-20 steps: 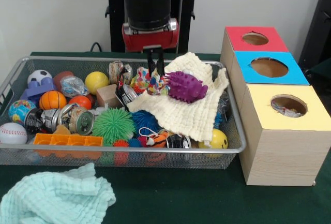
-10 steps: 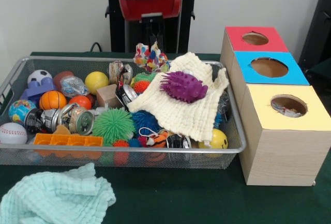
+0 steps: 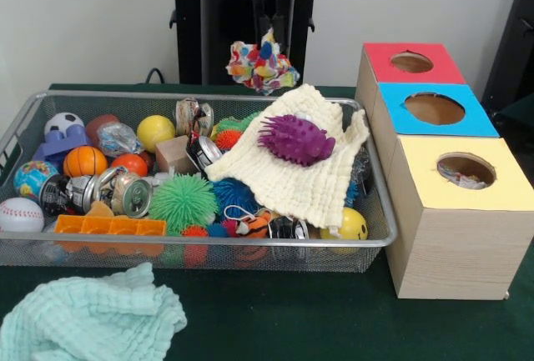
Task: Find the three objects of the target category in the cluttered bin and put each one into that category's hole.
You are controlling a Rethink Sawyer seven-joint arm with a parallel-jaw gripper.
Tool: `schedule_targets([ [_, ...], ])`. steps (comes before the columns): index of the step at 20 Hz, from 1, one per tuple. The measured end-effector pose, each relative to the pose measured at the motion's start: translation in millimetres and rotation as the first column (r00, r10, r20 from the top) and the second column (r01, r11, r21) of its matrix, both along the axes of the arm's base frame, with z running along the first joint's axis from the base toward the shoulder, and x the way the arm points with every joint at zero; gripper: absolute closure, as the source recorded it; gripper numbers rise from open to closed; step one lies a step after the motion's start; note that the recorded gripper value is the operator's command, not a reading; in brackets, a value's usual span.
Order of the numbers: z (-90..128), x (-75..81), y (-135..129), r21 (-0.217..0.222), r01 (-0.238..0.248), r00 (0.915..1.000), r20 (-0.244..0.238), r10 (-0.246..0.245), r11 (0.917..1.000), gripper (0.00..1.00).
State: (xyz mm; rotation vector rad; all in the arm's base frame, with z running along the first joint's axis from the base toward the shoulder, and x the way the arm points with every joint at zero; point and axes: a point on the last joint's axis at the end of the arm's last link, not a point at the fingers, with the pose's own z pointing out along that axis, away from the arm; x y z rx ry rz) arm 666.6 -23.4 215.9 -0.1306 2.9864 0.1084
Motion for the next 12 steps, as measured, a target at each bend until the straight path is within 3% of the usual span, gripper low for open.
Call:
schedule_targets([
  [5,19.6,21.3,30.0,-0.001,-0.042,0.9985,0.037,0.042,0.9991,1.0],
  [8,36.3,37.0,65.4,-0.009,-0.087,0.9933,0.076,0.087,0.9962,1.0],
  [12,48.7,47.2,93.9,-0.009,-0.109,0.9882,0.107,0.109,0.994,1.0],
])
